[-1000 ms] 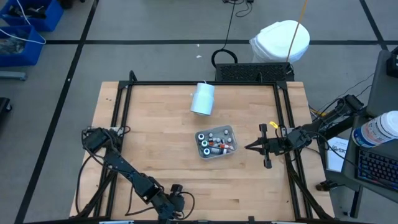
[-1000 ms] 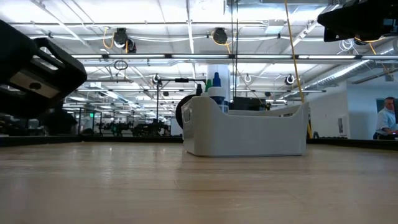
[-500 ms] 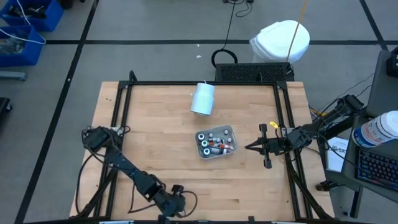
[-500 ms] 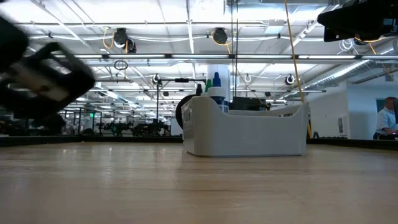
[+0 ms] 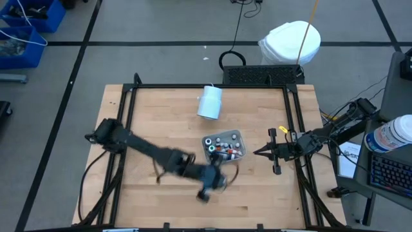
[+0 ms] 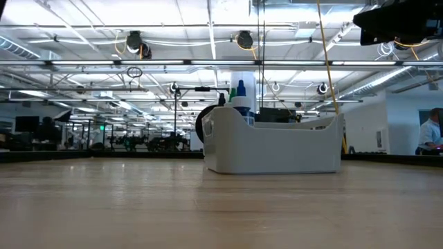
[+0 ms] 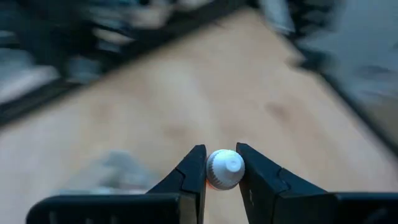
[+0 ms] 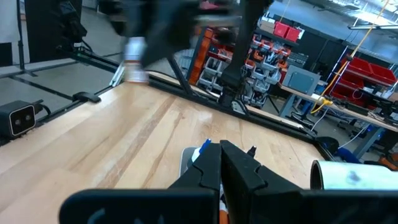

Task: Pick & Place food coloring
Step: Put the small orange food coloring bottle into the gray bin

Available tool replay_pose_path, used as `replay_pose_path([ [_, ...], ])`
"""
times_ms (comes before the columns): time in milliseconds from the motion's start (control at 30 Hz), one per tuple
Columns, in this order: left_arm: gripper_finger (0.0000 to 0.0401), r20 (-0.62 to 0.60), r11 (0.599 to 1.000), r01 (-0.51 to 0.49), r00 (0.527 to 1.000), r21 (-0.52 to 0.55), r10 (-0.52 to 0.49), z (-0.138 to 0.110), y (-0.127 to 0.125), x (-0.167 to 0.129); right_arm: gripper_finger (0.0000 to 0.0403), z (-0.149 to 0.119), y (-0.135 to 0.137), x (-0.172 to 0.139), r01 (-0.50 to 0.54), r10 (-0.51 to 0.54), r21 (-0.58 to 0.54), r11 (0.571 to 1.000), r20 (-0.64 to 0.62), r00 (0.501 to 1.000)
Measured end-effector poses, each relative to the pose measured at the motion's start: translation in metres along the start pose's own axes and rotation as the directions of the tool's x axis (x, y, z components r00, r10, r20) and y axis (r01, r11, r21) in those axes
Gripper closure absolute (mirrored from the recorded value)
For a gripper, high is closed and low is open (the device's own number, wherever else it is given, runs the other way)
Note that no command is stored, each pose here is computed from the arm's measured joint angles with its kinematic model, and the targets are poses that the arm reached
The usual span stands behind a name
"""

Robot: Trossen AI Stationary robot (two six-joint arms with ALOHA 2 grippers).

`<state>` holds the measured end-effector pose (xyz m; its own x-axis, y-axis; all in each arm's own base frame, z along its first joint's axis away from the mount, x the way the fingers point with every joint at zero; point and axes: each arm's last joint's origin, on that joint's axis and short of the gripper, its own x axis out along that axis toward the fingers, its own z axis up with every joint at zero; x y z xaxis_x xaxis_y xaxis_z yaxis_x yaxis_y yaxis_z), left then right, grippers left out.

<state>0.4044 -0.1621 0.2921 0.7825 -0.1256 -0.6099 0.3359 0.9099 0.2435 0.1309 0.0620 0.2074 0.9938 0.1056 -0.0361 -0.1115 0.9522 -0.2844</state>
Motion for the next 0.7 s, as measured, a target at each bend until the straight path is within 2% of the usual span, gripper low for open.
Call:
replay_pose_path([
  [67, 0.0328, 0.038, 0.995, -0.096, 0.995, -0.021, 0.097, 0.003, 0.03, 0.003, 0.0403, 0.0, 0.0, 0.0, 0.0, 0.0, -0.001, 1.0, 0.0, 1.0],
  [133, 0.0329, 0.097, 0.985, -0.152, 0.982, -0.078, 0.159, -0.002, 0.06, 0.01, 0.0403, 0.0, 0.0, 0.0, 0.0, 0.0, -0.002, 1.0, -0.002, 1.0],
  [233, 0.0329, 0.136, 0.967, -0.174, 0.97, -0.186, 0.201, -0.025, 0.091, 0.035, 0.0403, -0.001, 0.0, 0.0, -0.002, 0.002, -0.005, 1.0, -0.006, 1.0],
  [300, 0.0329, 0.116, 0.97, -0.143, 0.979, -0.198, 0.168, -0.042, 0.102, 0.058, 0.0403, -0.001, 0.0, 0.0, -0.003, 0.002, -0.009, 1.0, -0.009, 1.0],
  [367, 0.0329, 0.06, 0.979, -0.13, 0.988, -0.157, 0.141, -0.057, 0.108, 0.075, 0.0403, -0.001, 0.0, 0.0, -0.003, 0.003, -0.015, 1.0, -0.011, 1.0],
  [467, 0.0329, 0.007, 0.989, -0.121, 0.993, -0.084, 0.122, -0.067, 0.123, 0.084, 0.0403, -0.002, 0.0, 0.0, -0.005, 0.004, -0.023, 1.0, -0.016, 1.0],
  [600, 0.0329, -0.001, 0.999, -0.003, 1.0, 0.037, 0.003, -0.072, 0.148, 0.077, 0.0403, -0.002, 0.001, 0.0, -0.005, 0.004, -0.028, 1.0, -0.016, 1.0],
  [700, 0.0329, 0.003, 0.983, 0.105, 0.994, 0.153, -0.107, -0.073, 0.166, 0.068, 0.0403, -0.001, 0.0, 0.0, -0.004, 0.003, -0.034, 0.999, -0.013, 1.0],
])
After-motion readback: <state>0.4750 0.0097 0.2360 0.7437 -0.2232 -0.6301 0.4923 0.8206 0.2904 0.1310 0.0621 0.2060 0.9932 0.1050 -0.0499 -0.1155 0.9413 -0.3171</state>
